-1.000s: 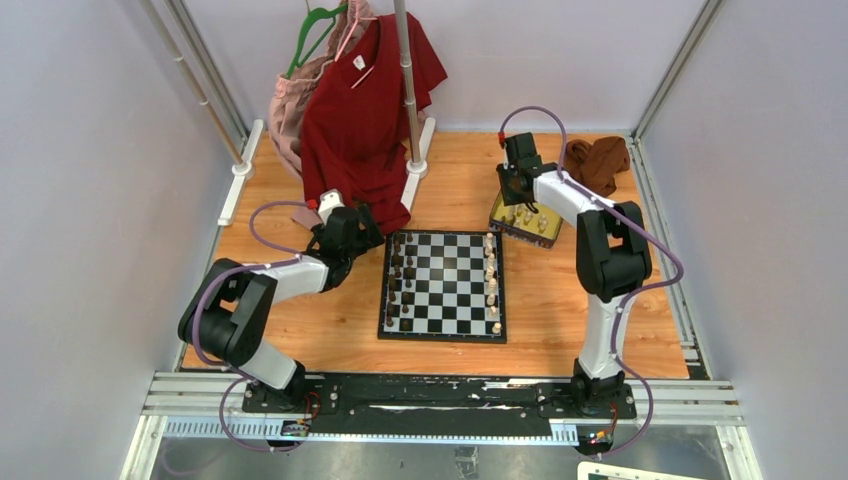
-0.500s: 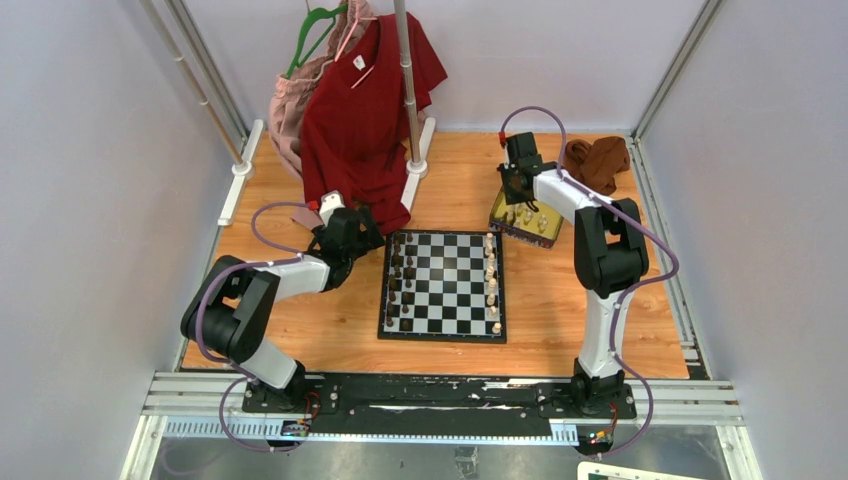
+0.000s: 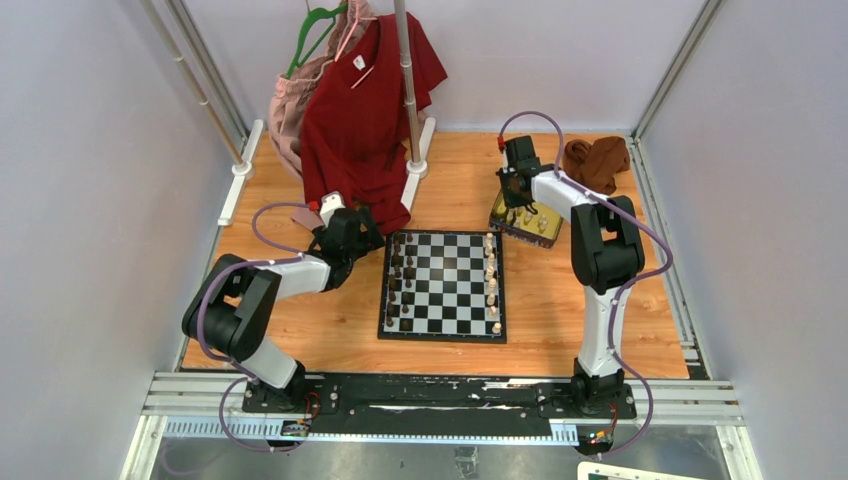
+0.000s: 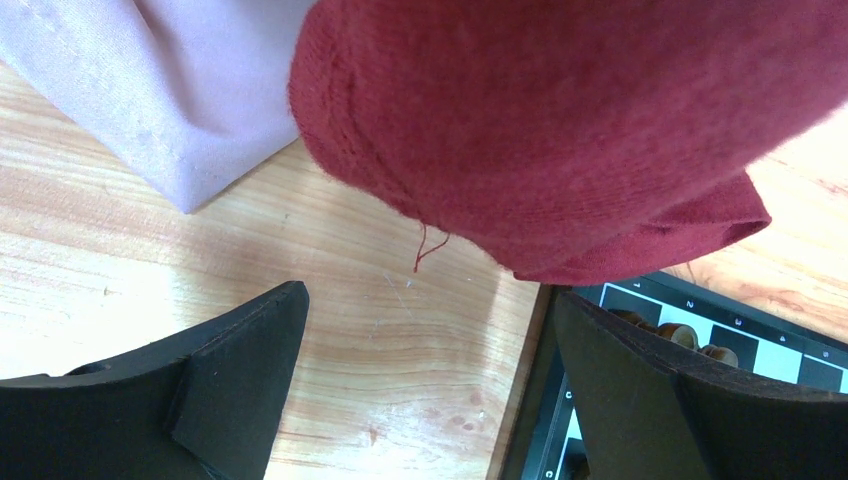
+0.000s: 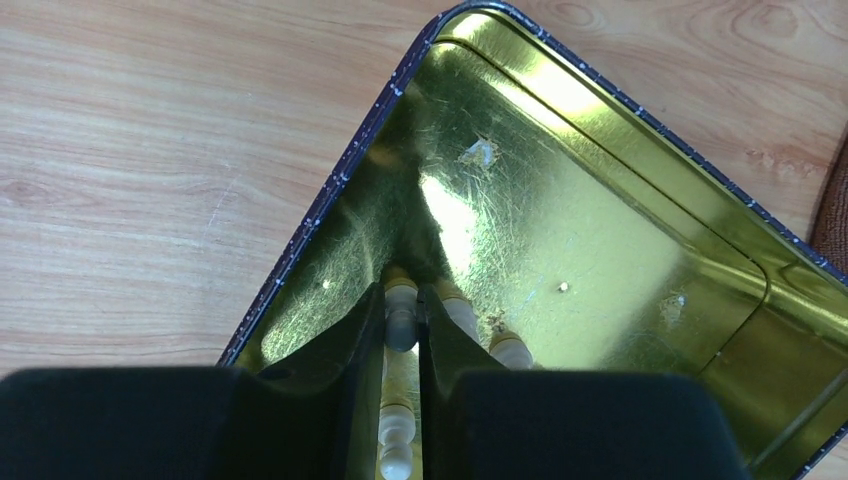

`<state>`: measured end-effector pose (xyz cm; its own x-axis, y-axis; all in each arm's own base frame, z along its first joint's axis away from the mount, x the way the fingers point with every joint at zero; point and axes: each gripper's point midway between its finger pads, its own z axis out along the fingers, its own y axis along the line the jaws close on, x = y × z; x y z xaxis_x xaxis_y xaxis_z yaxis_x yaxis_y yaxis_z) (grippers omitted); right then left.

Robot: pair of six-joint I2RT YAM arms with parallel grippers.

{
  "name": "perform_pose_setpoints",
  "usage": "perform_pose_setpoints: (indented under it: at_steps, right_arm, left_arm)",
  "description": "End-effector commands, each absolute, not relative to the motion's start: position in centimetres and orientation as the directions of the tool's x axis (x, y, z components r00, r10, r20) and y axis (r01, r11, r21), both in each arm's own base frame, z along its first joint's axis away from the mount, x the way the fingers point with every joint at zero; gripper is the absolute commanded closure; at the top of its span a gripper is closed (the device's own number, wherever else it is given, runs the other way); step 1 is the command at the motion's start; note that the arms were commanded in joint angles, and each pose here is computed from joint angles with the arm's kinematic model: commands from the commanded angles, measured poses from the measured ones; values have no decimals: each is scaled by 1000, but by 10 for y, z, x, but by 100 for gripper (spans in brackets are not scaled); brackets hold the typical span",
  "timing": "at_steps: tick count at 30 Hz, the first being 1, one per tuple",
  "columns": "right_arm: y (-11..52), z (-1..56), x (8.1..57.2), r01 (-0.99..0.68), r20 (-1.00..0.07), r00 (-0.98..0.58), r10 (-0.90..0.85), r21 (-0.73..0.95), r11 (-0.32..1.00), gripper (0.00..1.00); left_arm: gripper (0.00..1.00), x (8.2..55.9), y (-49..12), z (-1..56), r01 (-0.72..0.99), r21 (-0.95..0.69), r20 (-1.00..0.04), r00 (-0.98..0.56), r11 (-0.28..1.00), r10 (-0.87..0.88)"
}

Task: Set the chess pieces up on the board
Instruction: Pick up the chess piece from the storage box, then place the chess piece on the chessboard.

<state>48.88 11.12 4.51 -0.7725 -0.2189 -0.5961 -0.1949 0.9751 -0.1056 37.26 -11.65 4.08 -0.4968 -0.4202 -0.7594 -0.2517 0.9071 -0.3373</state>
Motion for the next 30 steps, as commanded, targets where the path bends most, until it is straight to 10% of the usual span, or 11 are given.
perform_pose_setpoints:
  at_steps: [1,5,30]
  right_arm:
    - [105,52,496,-189,-603,-768,-214,-106,976,88]
    - [108,65,497,-194,-628,-748,-214,-102,976,100]
    - [185,135,414,-424,-679,-632,-373,-100,900,100]
  left_arm:
    - [0,385,-115,49,-262,-353,-774,-458,898,-438]
    - [0,385,-115,50,-262,-352,-774,-458,898,-437]
    - [0,379,-112,58,-256,-364,-780,-441,895,-444]
